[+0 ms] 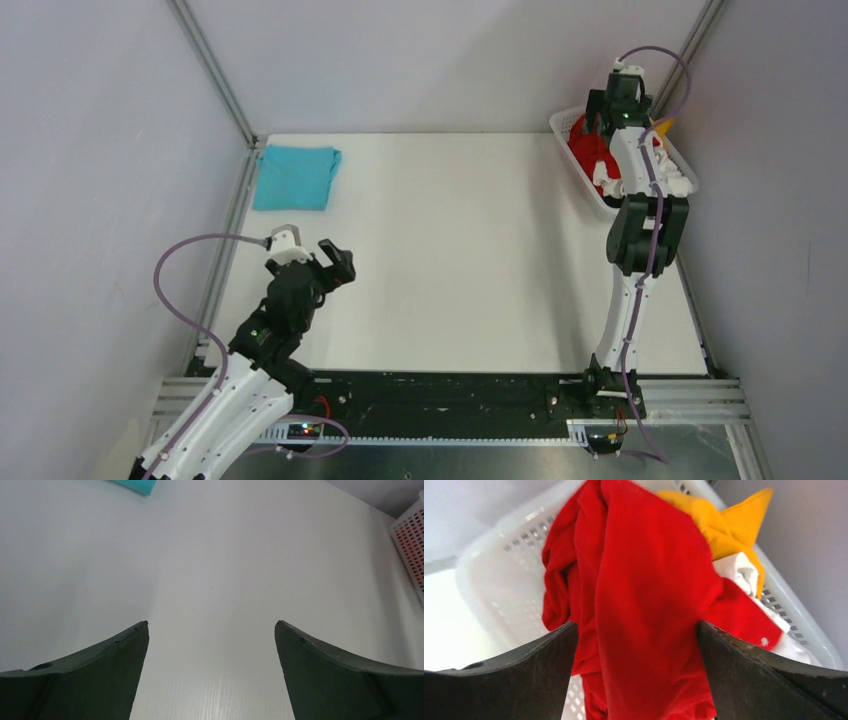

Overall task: Fold and stack the t-shirts
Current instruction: Grab crumpled tshirt from bin with the right arm, then move the tshirt to the center of the board

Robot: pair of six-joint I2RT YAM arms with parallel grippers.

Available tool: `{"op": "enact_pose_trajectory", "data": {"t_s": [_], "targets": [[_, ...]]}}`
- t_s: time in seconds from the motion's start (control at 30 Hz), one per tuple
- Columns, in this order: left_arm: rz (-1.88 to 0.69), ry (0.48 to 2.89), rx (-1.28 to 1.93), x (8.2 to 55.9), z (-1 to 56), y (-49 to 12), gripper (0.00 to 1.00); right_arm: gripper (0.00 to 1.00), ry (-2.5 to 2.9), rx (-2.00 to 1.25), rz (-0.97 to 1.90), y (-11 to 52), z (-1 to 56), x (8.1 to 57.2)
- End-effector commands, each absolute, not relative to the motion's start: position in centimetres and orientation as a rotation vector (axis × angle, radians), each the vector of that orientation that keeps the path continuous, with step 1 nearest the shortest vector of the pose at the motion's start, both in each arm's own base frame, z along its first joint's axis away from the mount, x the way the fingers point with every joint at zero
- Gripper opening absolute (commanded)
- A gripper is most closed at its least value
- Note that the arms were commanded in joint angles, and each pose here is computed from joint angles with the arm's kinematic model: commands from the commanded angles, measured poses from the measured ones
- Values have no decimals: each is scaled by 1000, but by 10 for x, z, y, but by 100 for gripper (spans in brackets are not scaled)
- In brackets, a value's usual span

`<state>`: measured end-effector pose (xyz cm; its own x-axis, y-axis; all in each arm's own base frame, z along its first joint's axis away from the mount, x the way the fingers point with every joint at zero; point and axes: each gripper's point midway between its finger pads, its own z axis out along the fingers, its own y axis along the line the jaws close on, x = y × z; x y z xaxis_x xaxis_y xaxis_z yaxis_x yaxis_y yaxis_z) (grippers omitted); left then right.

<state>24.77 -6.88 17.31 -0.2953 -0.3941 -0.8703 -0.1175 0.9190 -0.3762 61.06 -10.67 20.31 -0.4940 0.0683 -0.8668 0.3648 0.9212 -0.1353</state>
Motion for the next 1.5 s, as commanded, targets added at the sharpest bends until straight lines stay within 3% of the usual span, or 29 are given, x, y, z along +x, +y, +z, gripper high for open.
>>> {"op": "enact_pose_trajectory", "data": {"t_s": [0.0,0.13,0.27,0.4,0.47,0.67,0.8,1.0,1.2,1.47], "targets": [[-239,1844,-395,253,177,-63,100,92,2128,262,-502,-124,182,613],[-225,1847,-400,254,175,-61,100,84,2144,276,-575,-135,168,611],[-221,1844,-405,254,176,-61,100,33,2087,301,-579,-139,186,615],[-237,1845,-396,254,178,-63,100,7,1934,342,-561,-141,251,622],[-243,1844,-395,254,179,-64,100,0,1823,376,-536,-141,298,622],[-269,1820,-399,252,186,-65,100,0,1486,408,-374,-127,437,597],[-289,1803,-398,250,190,-65,100,0,1294,275,-110,-82,522,573],[-301,1808,-403,250,189,-67,100,0,1023,92,309,-7,642,493],[-344,1796,-383,248,196,-72,100,0,1057,-56,621,59,667,432],[-435,1815,-342,244,197,-87,100,0,1265,-109,739,145,601,363]]}}
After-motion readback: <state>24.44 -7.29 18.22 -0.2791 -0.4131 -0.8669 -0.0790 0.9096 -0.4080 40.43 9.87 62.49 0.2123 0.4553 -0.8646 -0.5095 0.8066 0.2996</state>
